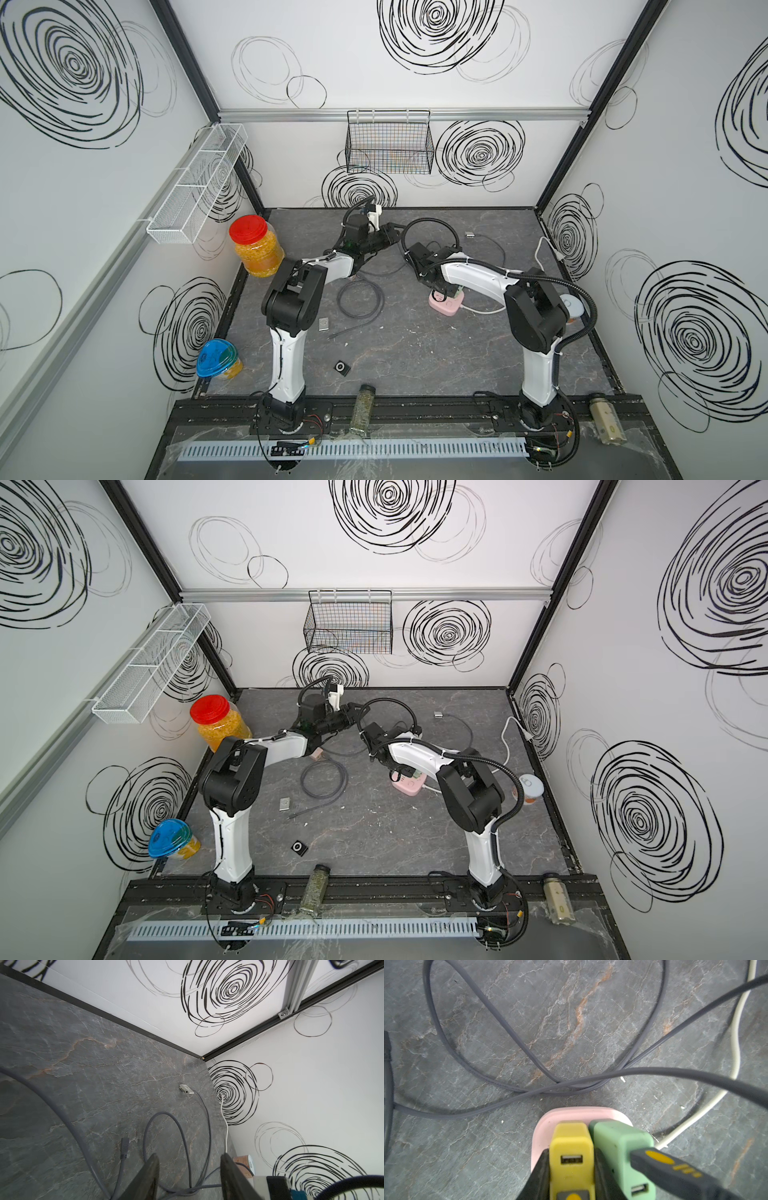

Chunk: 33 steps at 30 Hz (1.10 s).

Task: Charge mp3
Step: Insert the plug into the socket.

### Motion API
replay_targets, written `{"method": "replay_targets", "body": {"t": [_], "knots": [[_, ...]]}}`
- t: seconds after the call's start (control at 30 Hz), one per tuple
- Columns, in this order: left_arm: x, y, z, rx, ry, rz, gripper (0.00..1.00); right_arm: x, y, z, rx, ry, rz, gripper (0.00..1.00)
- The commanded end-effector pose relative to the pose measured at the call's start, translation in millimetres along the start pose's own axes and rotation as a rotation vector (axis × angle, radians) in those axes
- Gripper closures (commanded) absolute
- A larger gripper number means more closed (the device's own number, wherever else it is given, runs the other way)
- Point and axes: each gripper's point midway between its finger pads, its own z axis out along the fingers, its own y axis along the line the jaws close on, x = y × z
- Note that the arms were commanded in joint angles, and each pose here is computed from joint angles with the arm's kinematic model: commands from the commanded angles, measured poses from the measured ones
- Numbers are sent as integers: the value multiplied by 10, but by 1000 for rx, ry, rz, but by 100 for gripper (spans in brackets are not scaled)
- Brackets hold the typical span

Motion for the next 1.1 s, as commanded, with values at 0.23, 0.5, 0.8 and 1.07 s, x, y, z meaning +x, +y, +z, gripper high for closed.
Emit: {"method": "replay_targets", "body": {"t": [0.23, 0.5, 0.8, 1.07], "knots": [[66, -84, -69, -159, 43, 175, 45, 209, 150, 66, 41, 122, -169, 56], [109, -75, -164, -188, 64, 195, 45, 111, 336, -217, -63, 124, -163, 36], [251, -92, -173, -174, 104, 190, 46, 46, 367, -515, -81, 107, -174, 34], [333, -56, -174, -173, 126, 166, 47, 89, 292, -719, -106, 129, -160, 34]]}}
